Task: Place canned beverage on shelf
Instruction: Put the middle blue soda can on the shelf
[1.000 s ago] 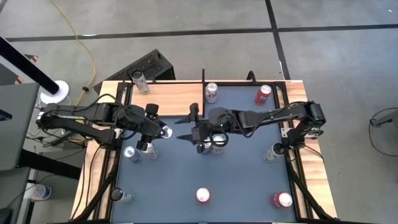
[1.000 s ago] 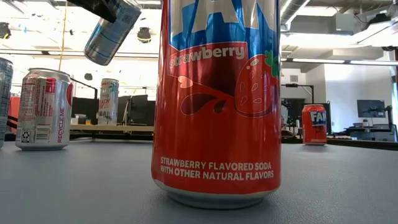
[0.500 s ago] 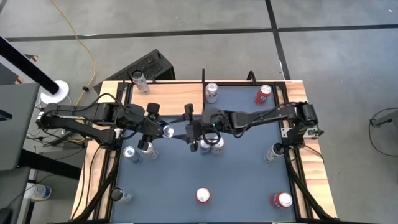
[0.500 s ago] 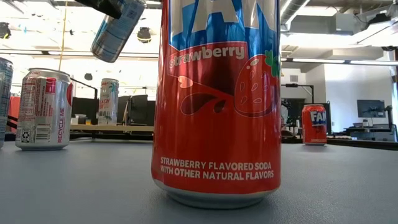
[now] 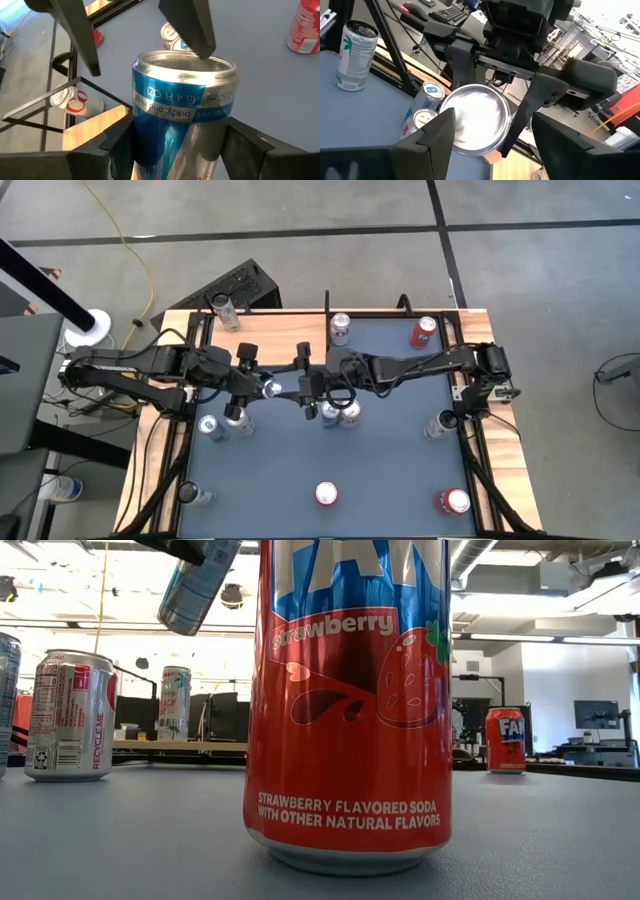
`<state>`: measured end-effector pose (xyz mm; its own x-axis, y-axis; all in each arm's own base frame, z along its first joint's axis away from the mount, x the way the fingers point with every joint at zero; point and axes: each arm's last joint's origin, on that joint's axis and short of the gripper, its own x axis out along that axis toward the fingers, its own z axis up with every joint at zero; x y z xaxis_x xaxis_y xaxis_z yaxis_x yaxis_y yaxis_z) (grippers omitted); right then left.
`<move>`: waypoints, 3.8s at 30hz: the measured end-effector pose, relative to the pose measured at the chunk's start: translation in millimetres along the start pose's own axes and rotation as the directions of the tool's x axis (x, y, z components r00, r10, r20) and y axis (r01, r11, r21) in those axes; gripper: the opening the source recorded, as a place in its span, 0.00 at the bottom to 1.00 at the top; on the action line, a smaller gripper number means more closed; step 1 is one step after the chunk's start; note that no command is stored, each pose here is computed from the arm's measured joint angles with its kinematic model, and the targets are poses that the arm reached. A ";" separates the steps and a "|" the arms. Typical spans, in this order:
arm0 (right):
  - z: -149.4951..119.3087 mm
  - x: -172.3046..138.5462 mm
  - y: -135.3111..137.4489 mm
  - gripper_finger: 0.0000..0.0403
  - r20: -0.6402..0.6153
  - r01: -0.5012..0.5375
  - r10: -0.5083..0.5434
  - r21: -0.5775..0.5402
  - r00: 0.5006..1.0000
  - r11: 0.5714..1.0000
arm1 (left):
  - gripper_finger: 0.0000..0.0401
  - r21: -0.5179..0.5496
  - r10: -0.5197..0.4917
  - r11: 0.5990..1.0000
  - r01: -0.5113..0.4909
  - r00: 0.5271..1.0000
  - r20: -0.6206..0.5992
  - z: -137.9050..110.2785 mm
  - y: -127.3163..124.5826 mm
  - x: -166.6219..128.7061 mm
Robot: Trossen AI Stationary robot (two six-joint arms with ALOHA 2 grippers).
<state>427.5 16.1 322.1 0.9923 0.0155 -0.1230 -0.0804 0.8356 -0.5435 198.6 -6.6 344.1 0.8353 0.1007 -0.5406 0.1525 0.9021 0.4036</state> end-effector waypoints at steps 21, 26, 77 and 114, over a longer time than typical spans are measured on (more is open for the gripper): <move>10.8 -2.1 11.6 0.76 -0.132 0.046 -0.052 -0.046 0.990 0.998 | 0.54 0.014 0.018 1.000 -0.017 1.000 -0.014 -0.8 0.4 0.0; 9.3 -1.9 7.0 0.81 -0.129 0.059 -0.064 -0.043 0.990 0.997 | 0.54 0.008 0.023 1.000 -0.023 1.000 -0.005 0.2 0.8 0.1; -4.7 -1.1 -4.5 0.48 -0.164 0.026 -0.032 -0.039 0.986 0.999 | 0.69 0.023 0.085 0.996 -0.085 0.996 -0.017 3.2 2.8 8.3; 25.3 -16.5 -47.5 0.48 0.226 0.183 -0.112 -0.324 0.968 0.928 | 0.70 -0.889 0.746 0.131 0.438 0.548 0.379 -125.6 -26.0 -72.1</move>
<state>417.3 -9.9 371.0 0.9906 0.0454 0.1292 0.0762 0.6009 -0.7957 68.1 15.4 279.9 0.7716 0.5687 0.2850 -0.0840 0.5352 -0.8405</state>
